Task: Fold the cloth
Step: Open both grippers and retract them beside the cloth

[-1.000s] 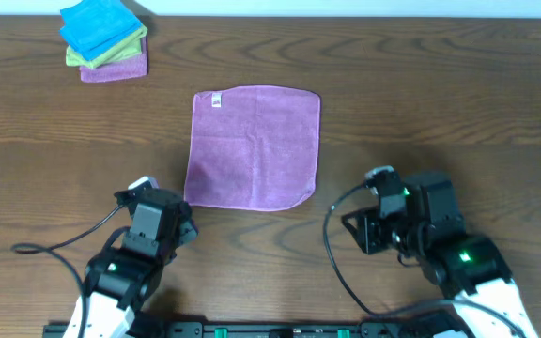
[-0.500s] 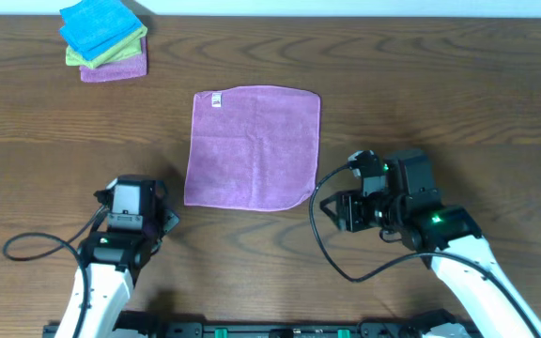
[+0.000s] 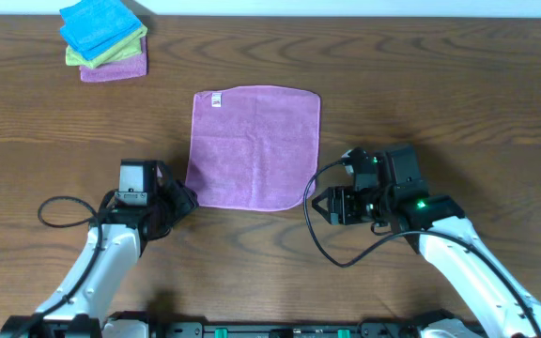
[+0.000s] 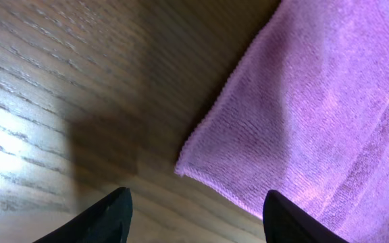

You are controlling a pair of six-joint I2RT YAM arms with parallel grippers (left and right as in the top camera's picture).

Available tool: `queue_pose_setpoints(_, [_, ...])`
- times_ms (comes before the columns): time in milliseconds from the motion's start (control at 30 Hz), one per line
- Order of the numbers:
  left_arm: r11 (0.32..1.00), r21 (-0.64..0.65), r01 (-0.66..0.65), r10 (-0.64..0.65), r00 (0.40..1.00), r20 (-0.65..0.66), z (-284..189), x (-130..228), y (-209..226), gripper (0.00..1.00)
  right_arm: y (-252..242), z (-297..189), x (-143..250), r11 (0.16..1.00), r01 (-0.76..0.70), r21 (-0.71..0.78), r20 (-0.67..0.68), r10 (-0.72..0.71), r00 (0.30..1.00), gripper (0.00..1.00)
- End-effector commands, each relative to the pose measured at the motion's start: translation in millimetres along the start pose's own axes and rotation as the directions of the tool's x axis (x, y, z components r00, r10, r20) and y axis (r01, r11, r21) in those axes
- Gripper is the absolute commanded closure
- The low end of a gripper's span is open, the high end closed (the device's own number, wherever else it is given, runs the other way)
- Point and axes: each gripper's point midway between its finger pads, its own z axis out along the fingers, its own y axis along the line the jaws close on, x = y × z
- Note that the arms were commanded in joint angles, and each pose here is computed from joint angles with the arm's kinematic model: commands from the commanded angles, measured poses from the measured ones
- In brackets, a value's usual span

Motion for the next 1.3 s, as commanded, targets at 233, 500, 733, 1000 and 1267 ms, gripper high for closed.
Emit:
queue_pose_setpoints(233, [0.999, 0.047, 0.0, 0.001, 1.0, -0.022, 7.9, -10.7, 9.1, 0.35, 7.9, 7.1, 1.5, 0.999, -0.009, -0.054, -0.022, 0.008, 1.0, 0.37])
queue_pose_setpoints(500, [0.996, 0.084, 0.003, 0.002, 0.999, -0.049, 23.2, -10.9, 4.9, 0.34, 6.6, 18.6, 7.8, 0.995, -0.051, -0.081, -0.074, 0.045, 0.996, 0.36])
queue_pose_setpoints(733, [0.993, 0.12, 0.011, 0.0, 0.996, -0.091, 37.8, -7.0, 2.1, 0.34, 7.5, 21.1, 6.3, 0.994, -0.066, -0.093, -0.075, 0.059, 0.995, 0.36])
queue_pose_setpoints(1000, [0.984, 0.172, 0.039, -0.008, 0.983, -0.181, 40.0, 9.6, -4.3, 0.36, -6.2, 28.6, 8.9, 0.994, -0.101, -0.036, -0.089, 0.098, 0.991, 0.36])
queue_pose_setpoints(1267, [0.988, 0.155, 0.025, 0.01, 0.976, -0.22, 38.9, 20.0, 1.3, 0.39, -13.2, 43.2, 3.8, 0.993, -0.112, -0.037, -0.086, 0.108, 0.99, 0.37])
